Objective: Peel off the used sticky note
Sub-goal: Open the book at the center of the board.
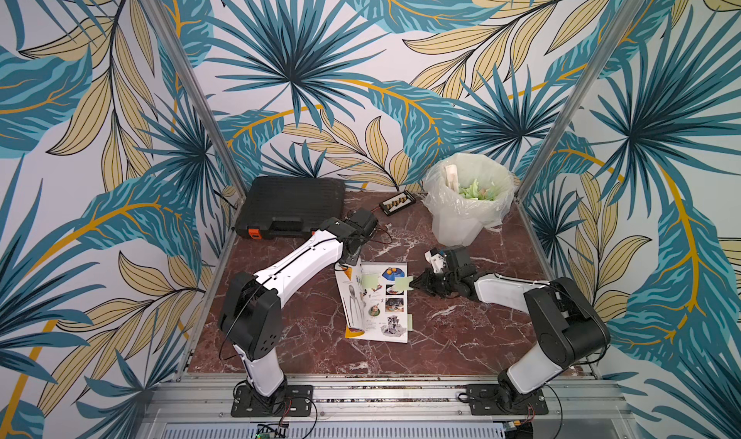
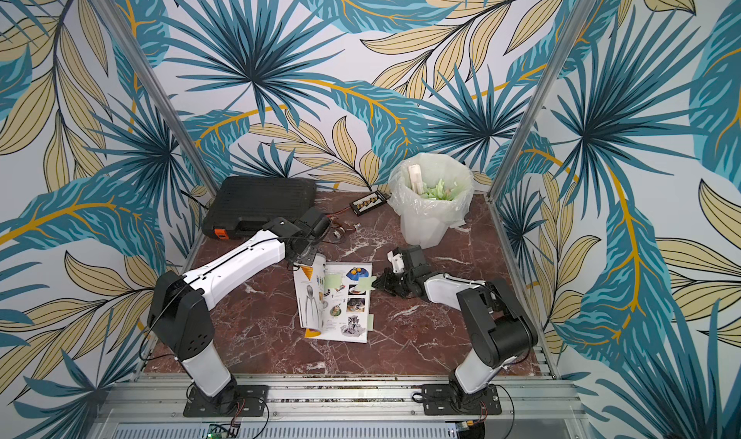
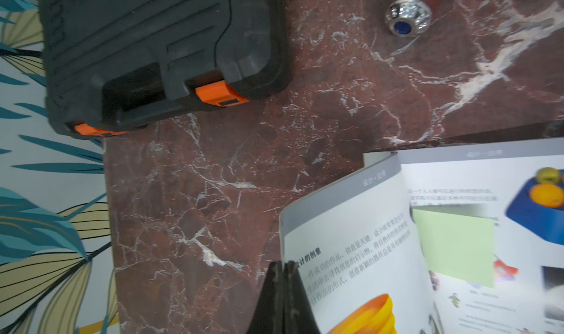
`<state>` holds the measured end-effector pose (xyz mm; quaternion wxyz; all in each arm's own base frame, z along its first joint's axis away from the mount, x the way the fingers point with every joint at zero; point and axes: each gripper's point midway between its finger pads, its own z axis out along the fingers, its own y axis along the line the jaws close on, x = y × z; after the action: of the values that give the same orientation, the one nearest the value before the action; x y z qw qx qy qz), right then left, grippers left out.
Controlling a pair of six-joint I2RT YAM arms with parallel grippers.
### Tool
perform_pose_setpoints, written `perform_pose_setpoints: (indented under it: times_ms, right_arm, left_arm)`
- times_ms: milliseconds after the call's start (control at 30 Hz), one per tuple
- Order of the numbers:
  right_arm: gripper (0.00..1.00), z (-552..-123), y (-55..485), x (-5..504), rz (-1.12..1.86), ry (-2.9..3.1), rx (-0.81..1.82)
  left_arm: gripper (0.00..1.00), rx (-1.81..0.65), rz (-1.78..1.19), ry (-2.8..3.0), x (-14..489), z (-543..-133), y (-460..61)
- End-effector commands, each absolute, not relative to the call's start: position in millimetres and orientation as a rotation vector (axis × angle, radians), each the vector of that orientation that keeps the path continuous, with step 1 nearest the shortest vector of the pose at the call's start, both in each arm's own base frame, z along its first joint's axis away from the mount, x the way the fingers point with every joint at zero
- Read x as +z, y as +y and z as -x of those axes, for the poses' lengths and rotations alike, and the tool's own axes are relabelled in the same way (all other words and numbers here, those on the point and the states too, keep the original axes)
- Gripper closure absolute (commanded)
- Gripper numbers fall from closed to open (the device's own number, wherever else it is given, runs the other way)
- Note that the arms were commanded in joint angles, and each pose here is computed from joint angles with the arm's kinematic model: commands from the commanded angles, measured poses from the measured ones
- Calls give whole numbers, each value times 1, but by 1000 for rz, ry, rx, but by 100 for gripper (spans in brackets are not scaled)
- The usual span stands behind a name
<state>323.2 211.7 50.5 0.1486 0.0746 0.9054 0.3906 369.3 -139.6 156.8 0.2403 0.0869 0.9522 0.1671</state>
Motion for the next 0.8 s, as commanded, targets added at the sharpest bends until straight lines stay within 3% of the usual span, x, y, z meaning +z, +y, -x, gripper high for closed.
perform_pose_setpoints:
  times_ms: [0, 300, 633, 767]
  right_arm:
    - [97, -319, 204, 40, -229, 2636, 1074]
    - [96, -323, 207, 45, -238, 2625, 1097]
    - [95, -324, 210, 52, -223, 2614, 1119]
    - [95, -323, 210, 53, -224, 2615, 1127]
  left_arm:
    - [100, 688, -259, 2563, 151, -373, -112]
    - [100, 813, -266, 2543, 116, -384, -106]
    - [100, 1113, -217, 2479, 89, -383, -77]
    - [89, 1226, -176, 2402, 94, -382, -63]
